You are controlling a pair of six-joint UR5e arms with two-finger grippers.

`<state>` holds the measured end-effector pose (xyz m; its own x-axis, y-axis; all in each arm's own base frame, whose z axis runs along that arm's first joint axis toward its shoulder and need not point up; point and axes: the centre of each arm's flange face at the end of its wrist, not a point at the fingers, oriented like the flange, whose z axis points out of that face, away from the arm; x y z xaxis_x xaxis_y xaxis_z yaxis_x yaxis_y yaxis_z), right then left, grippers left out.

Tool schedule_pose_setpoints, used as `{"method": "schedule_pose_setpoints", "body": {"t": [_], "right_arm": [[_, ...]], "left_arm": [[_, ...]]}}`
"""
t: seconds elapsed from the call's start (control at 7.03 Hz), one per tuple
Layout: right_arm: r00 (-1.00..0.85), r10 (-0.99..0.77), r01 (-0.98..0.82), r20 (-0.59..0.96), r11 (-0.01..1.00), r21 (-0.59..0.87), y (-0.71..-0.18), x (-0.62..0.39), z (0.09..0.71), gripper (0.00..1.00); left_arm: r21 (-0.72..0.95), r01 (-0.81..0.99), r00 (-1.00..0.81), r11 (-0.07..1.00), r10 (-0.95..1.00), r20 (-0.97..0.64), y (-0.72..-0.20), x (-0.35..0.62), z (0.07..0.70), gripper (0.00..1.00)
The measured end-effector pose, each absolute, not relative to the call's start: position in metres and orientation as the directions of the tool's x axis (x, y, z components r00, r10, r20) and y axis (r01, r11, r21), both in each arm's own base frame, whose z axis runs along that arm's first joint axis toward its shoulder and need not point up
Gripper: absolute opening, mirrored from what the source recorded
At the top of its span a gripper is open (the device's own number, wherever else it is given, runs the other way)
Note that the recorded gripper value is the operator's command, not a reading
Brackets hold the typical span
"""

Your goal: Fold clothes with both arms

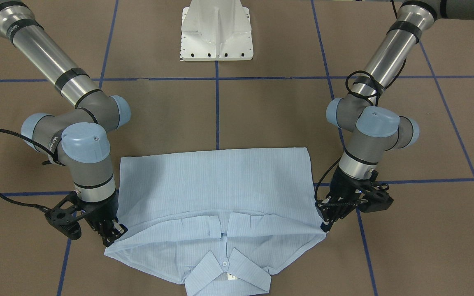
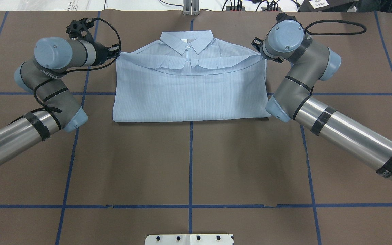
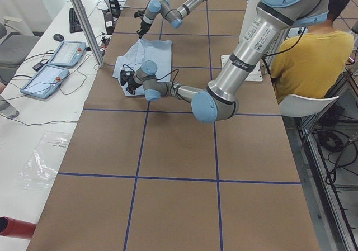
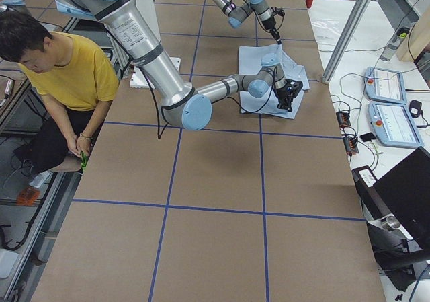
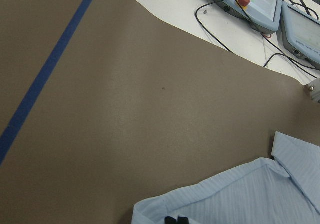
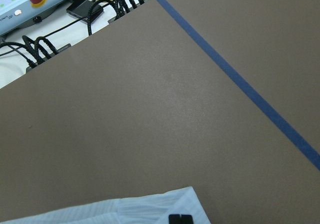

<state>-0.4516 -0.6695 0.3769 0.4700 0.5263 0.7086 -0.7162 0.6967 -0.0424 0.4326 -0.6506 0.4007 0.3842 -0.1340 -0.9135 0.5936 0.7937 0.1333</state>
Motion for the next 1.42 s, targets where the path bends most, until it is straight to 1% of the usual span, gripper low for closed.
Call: {"method": "schedule_pose_setpoints", "body": {"t": [1.14,1.28,1.42], "right_arm": [[0.478,0.536,-0.722,0.695,0.691,-0.037,-0.676,-0.452,0.384,0.0],[0.478,0.536,-0.722,0.696,0.691,-0.037,-0.676,-0.452,0.384,0.15],[0.478,0.536,-0.722,0.695,0.691,-0.036,-0.676,-0.452,0.384,0.51]], "left_arm": [[0.176,0.579,0.426,0.796,-0.112,-0.898,-0.664,0.435,0.403,0.0],[0.187,0.573,0.438,0.798,-0.105,-0.893,-0.665,0.436,0.406,0.0],[0.192,0.57,0.443,0.799,-0.102,-0.891,-0.665,0.436,0.407,0.25]]}}
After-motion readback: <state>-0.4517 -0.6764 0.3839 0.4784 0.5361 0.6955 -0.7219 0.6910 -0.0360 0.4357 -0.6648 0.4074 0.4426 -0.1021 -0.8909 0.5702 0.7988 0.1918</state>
